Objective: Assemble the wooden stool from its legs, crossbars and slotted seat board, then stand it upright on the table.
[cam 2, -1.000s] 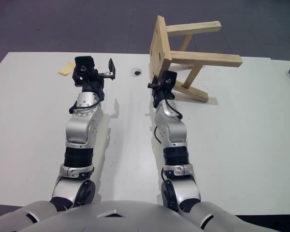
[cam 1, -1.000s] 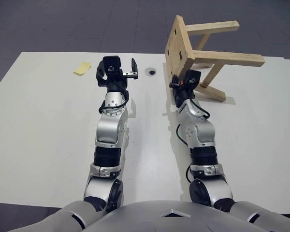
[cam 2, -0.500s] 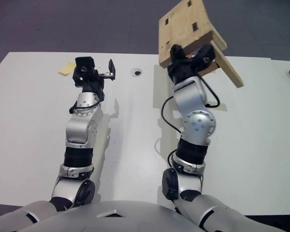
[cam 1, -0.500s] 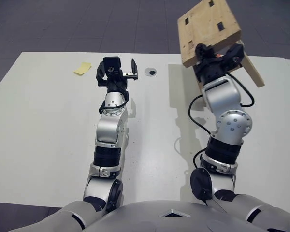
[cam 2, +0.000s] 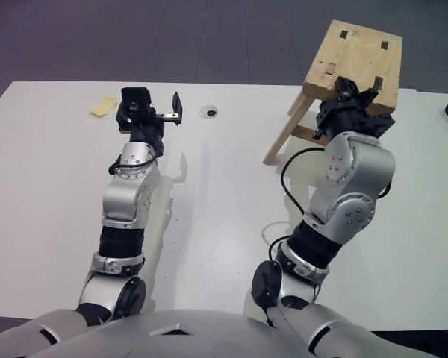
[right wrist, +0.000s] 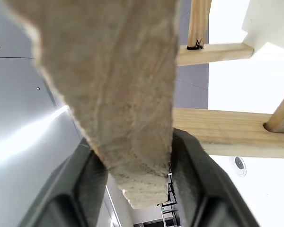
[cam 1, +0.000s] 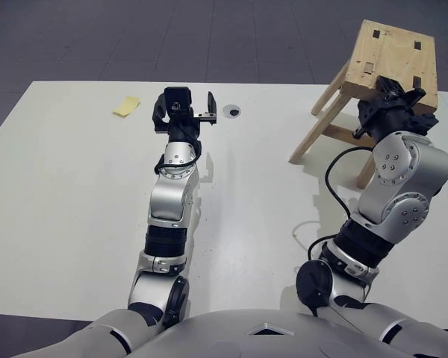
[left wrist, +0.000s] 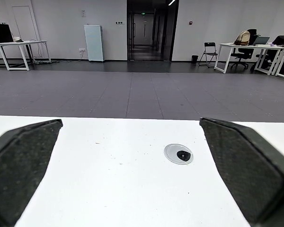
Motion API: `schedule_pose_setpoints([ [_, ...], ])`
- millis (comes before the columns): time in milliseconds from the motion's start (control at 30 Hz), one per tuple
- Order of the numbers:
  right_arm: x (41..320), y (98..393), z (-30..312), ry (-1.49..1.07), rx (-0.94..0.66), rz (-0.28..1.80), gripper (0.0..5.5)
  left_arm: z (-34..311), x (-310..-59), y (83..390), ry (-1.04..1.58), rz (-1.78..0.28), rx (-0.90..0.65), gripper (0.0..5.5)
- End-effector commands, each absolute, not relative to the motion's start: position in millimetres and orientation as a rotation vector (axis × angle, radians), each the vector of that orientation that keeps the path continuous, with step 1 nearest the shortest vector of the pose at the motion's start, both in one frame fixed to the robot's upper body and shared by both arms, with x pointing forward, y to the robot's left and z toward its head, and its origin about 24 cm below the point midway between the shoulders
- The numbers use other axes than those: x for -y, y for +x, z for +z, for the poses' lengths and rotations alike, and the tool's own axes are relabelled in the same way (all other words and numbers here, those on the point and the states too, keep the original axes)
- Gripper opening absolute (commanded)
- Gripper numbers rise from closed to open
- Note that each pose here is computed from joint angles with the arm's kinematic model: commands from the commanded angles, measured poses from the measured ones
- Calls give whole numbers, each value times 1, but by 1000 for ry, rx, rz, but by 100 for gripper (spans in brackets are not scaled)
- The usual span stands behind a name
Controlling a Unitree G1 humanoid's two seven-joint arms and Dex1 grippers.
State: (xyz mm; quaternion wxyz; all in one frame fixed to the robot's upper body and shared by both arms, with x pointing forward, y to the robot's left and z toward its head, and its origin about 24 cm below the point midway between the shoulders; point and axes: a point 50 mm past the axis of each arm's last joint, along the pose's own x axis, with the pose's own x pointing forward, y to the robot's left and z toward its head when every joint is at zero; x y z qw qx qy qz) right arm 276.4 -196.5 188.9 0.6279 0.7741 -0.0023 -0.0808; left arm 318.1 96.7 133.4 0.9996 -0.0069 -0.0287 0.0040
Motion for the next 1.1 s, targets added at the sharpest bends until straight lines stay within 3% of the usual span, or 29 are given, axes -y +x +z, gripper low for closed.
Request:
schedule_pose_setpoints([
  [33,193,274,162,1778,-90,-231,282,138,-95,321,-11,10,64,540],
  [233,193,247,164,1673,-52,-37,383,138,-96,320,-19,18,68,540],
  [367,181,235,173,1524,-52,213,438,139,-93,319,-17,1,82,540],
  [433,172,227,174,1393,-65,386,472,142,-91,318,-7,-16,111,540],
  [600,134,226,168,751,-211,748,538,150,-95,316,14,-59,185,540],
  [700,118,242,168,240,-68,732,538,160,-108,315,0,-14,247,540],
  [833,111,267,161,-51,201,583,538,170,-121,316,-8,44,313,540],
  [1100,98,307,123,-20,300,321,538,148,-134,312,-24,99,275,540],
])
